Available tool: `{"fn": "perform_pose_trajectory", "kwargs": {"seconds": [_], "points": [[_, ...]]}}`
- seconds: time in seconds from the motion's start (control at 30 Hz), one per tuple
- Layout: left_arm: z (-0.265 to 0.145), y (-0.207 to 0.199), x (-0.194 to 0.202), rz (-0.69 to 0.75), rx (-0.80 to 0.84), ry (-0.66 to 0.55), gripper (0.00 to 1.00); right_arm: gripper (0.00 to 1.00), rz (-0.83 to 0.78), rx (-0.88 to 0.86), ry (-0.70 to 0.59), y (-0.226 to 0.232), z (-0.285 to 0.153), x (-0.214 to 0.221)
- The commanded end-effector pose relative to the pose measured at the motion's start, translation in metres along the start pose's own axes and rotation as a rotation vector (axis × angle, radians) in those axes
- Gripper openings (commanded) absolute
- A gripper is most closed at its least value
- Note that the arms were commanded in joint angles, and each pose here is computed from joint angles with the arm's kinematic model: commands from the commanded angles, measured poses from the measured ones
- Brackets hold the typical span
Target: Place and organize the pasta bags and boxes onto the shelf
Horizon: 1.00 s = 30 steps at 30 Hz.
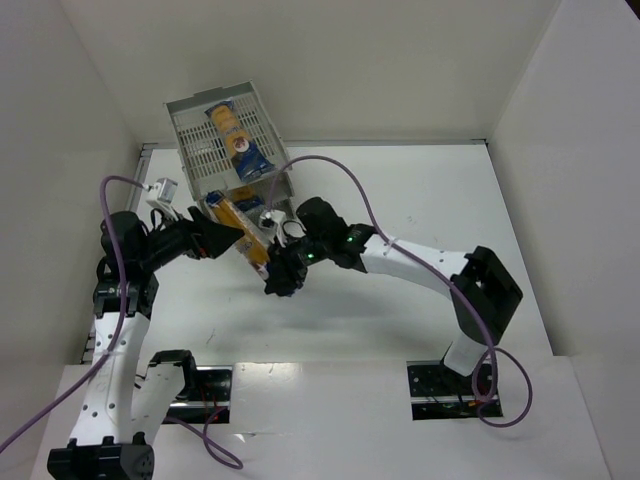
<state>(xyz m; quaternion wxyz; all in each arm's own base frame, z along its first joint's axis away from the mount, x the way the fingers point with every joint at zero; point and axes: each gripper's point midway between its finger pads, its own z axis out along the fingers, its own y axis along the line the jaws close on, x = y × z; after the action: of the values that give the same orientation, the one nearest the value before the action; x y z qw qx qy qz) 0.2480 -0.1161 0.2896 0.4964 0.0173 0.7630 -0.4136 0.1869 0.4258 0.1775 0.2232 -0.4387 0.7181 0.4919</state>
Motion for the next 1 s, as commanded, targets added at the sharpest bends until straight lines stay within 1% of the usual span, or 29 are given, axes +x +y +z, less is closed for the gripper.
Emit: {"fn": "perform_pose_trajectory", "kwargs": {"seconds": [0.0, 0.03, 0.07, 0.17, 0.2, 0.27, 0.3, 0.33, 0.47, 0.57, 0.63, 0.77, 0.97], "points": [[-0.003, 0.002, -0.019, 0.151, -0.049, -0.068, 0.99, 0.0, -0.183, -0.01, -0.139, 0.022, -0.037, -0.035], [-0.003, 0.006, -0.019, 0.157, -0.069, -0.068, 0.99, 0.0, -0.184, -0.001, -0.148, 0.023, -0.045, -0.034], [-0.004, 0.011, -0.023, 0.156, -0.106, -0.084, 0.99, 0.0, -0.157, 0.003, -0.119, 0.019, -0.044, -0.017], [-0.004, 0.022, -0.025, 0.17, -0.156, -0.089, 0.99, 0.0, -0.132, 0.015, -0.089, 0.013, -0.048, 0.007], [-0.005, 0.028, -0.028, 0.169, -0.19, -0.105, 0.99, 0.0, -0.137, 0.015, -0.095, 0.015, -0.05, 0.009], [-0.005, 0.039, -0.026, 0.165, -0.243, -0.096, 0.99, 0.0, -0.113, 0.03, -0.082, 0.01, -0.049, 0.023], [-0.008, 0.043, -0.032, 0.18, -0.275, -0.117, 0.99, 0.0, -0.112, 0.038, -0.092, 0.007, -0.053, 0.023], [-0.009, 0.046, -0.032, 0.183, -0.293, -0.115, 0.99, 0.0, -0.083, 0.061, -0.086, -0.001, -0.053, 0.031], [-0.011, 0.049, -0.037, 0.211, -0.319, -0.129, 0.99, 0.0, -0.019, 0.102, -0.076, -0.016, -0.057, 0.045], [-0.012, 0.049, -0.042, 0.216, -0.333, -0.143, 0.99, 0.0, 0.077, 0.152, -0.056, -0.037, -0.058, 0.062], [-0.014, 0.052, -0.044, 0.216, -0.353, -0.152, 0.99, 0.0, 0.122, 0.164, -0.034, -0.044, -0.053, 0.071], [-0.021, 0.068, -0.053, 0.205, -0.455, -0.197, 0.99, 0.0, 0.179, 0.193, -0.005, -0.06, -0.042, 0.075], [-0.018, 0.072, -0.05, 0.2, -0.458, -0.19, 0.99, 0.0, 0.325, 0.23, 0.059, -0.084, -0.021, 0.095]]}}
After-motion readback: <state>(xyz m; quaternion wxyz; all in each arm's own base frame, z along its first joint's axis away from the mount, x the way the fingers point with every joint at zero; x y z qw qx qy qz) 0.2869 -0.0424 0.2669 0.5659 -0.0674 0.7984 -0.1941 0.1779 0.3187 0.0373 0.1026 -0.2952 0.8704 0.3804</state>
